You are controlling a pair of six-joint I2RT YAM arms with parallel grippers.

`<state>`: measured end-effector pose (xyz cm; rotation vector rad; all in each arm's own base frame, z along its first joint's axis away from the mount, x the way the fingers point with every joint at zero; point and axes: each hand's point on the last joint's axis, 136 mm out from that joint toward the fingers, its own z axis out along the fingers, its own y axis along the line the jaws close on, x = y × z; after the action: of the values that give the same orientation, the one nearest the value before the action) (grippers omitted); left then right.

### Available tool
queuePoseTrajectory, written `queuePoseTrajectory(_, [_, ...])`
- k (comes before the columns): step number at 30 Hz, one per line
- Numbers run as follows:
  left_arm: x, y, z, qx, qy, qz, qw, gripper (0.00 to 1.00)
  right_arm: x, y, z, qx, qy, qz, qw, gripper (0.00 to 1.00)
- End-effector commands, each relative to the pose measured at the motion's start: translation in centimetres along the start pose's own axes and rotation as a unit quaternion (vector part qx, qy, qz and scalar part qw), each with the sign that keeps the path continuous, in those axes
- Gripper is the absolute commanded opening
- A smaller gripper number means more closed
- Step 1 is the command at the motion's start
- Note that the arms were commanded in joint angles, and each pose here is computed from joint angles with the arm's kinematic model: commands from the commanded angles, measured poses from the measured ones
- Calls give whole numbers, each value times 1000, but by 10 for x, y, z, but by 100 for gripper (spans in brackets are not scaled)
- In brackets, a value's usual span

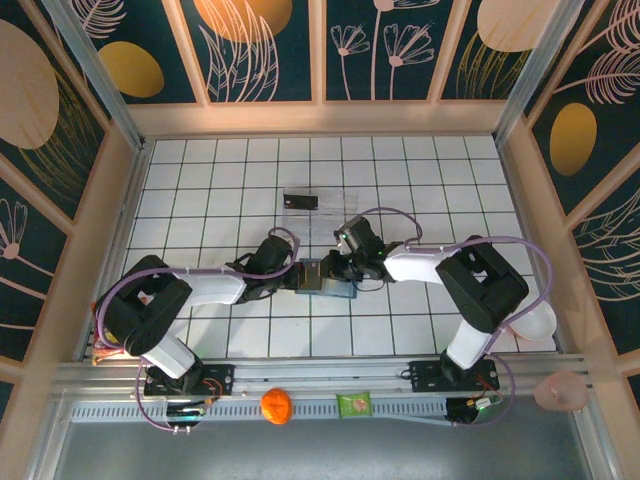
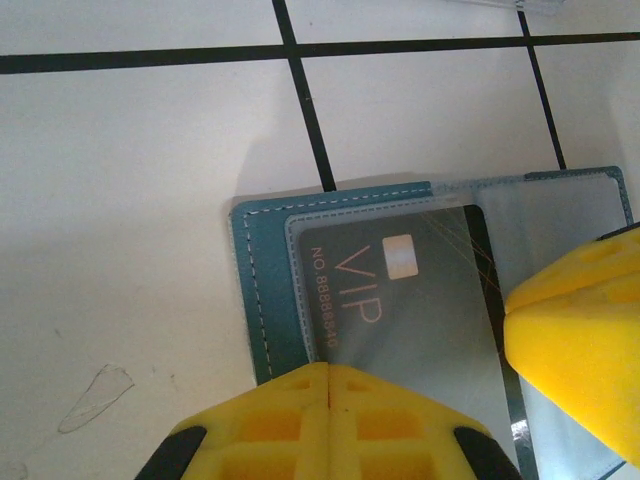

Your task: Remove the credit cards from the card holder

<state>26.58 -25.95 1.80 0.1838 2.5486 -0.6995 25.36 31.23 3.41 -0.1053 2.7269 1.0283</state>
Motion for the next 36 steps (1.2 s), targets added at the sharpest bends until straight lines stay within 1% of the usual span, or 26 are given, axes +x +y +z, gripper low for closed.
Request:
queuePoseTrajectory(1, [17,14,6,-24,29,2,999,2,2,0,4,-13,8,10,1000,14])
queuePoseTrajectory(13, [23,12,0,-13,29,-16,999,2,6,-9,3,-17,12,59,998,17])
queuePoseTrajectory(20, [24,11,0,-8,31,-18,999,2,7,-3,6,-36,21,75,996,17])
queuePoseTrajectory(23, [24,10,0,-7,32,-17,999,2,7,-4,7,-36,21,77,996,12])
queuePoseTrajectory(27, [26,13,0,-12,34,-18,999,1,7,-6,5,-33,18,79,996,1])
queuePoseTrajectory(28, [26,14,0,-12,34,-18,999,1,6,-6,4,-33,14,79,996,0])
queuePoseTrajectory(36, [29,12,3,-8,42,-20,999,0,5,-18,-9,-24,-7,86,996,0])
